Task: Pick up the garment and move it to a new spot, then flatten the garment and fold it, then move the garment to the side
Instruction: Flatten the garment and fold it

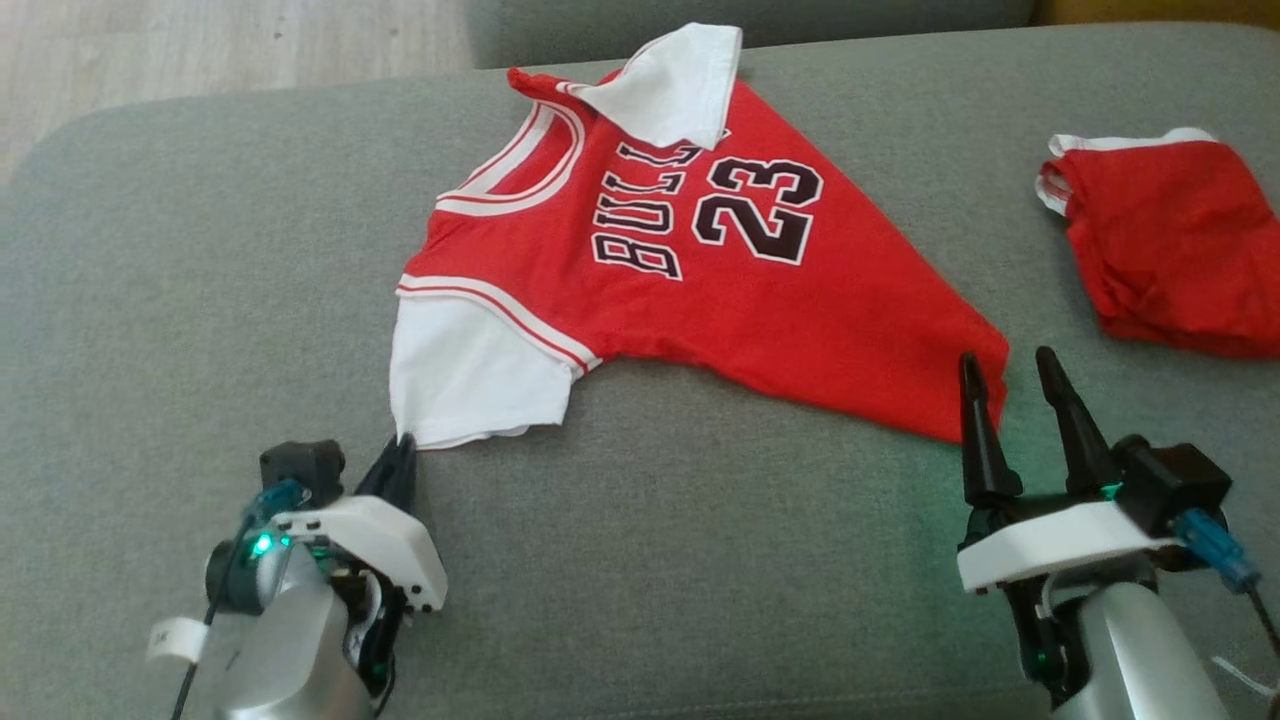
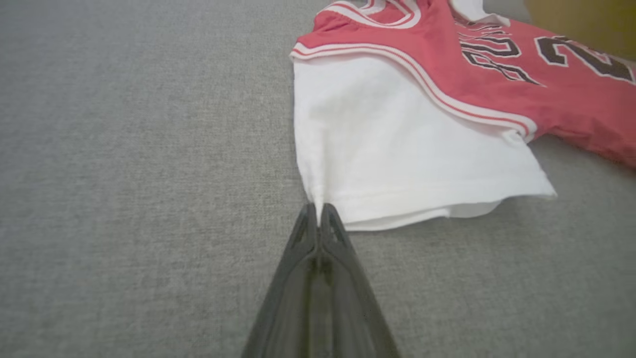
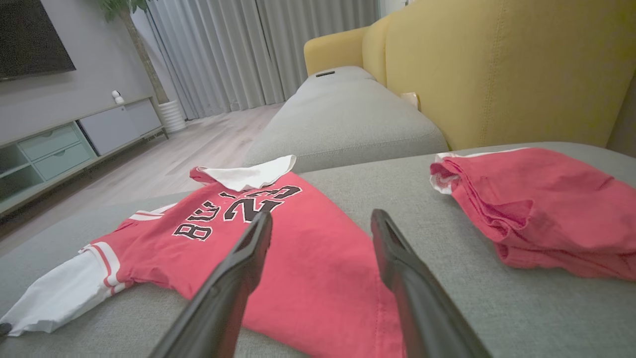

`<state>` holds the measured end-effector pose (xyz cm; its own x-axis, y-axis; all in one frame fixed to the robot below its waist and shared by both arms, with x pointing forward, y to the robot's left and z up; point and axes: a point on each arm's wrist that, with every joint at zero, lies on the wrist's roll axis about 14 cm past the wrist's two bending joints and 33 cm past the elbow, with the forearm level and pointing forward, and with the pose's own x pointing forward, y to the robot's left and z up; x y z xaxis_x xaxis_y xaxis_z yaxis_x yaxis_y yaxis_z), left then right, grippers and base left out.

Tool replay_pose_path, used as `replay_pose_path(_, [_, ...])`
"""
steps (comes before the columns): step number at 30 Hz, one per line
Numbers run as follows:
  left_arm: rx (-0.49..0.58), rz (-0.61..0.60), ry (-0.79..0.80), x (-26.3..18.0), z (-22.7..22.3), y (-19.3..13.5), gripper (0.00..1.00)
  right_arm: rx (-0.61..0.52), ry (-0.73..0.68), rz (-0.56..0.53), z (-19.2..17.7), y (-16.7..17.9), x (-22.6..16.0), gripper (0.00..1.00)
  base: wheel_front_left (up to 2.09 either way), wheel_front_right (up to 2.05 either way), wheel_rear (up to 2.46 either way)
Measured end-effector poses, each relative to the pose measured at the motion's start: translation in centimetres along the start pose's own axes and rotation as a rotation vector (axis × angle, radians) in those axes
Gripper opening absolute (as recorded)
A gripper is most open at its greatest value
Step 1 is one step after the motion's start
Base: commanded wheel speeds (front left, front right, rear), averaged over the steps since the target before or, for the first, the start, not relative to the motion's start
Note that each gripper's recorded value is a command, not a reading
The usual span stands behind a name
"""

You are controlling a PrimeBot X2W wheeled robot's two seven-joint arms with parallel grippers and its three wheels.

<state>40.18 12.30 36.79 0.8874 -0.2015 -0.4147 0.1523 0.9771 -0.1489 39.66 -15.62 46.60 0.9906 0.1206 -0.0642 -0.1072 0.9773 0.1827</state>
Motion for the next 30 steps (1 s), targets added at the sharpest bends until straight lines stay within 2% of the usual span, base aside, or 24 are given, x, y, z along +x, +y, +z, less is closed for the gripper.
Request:
replay_pose_path(5, [-0.017,-0.001,-0.064,-0.4,1.7,0.2,0.0,-0.013,0.031,0.004,-0.7,0.1,0.2,1.0,0.0,0.0,0.0])
replay_pose_path(9, [-0.047,0.002,-0.243,-0.8,7.0,0.4,0.0,-0.017,0.092,-0.021,-2.1,-0.7,0.1,1.0,0.0,0.0,0.0])
replay_pose_path(12, [-0.061,0.014,-0.339,-2.0,9.4,0.9,0.0,0.006,0.148,-0.058,-3.4,-1.8,-0.1,1.0,0.0,0.0,0.0])
replay_pose_path(17, [-0.069,0.044,-0.384,-4.0,9.5,1.7,0.0,0.077,0.278,-0.098,-6.8,-2.5,-1.0,1.0,0.0,0.0,0.0])
replay_pose_path(23, [-0.068,0.046,-0.397,-4.6,9.6,1.8,0.0,0.174,0.403,-0.09,-10.2,-1.2,-1.9,1.0,0.0,0.0,0.0])
replay_pose_path(30, [-0.066,0.035,-0.395,-4.7,9.5,1.6,0.0,0.224,0.407,-0.055,-10.2,0.3,0.0,1.0,0.0,0.0,0.0])
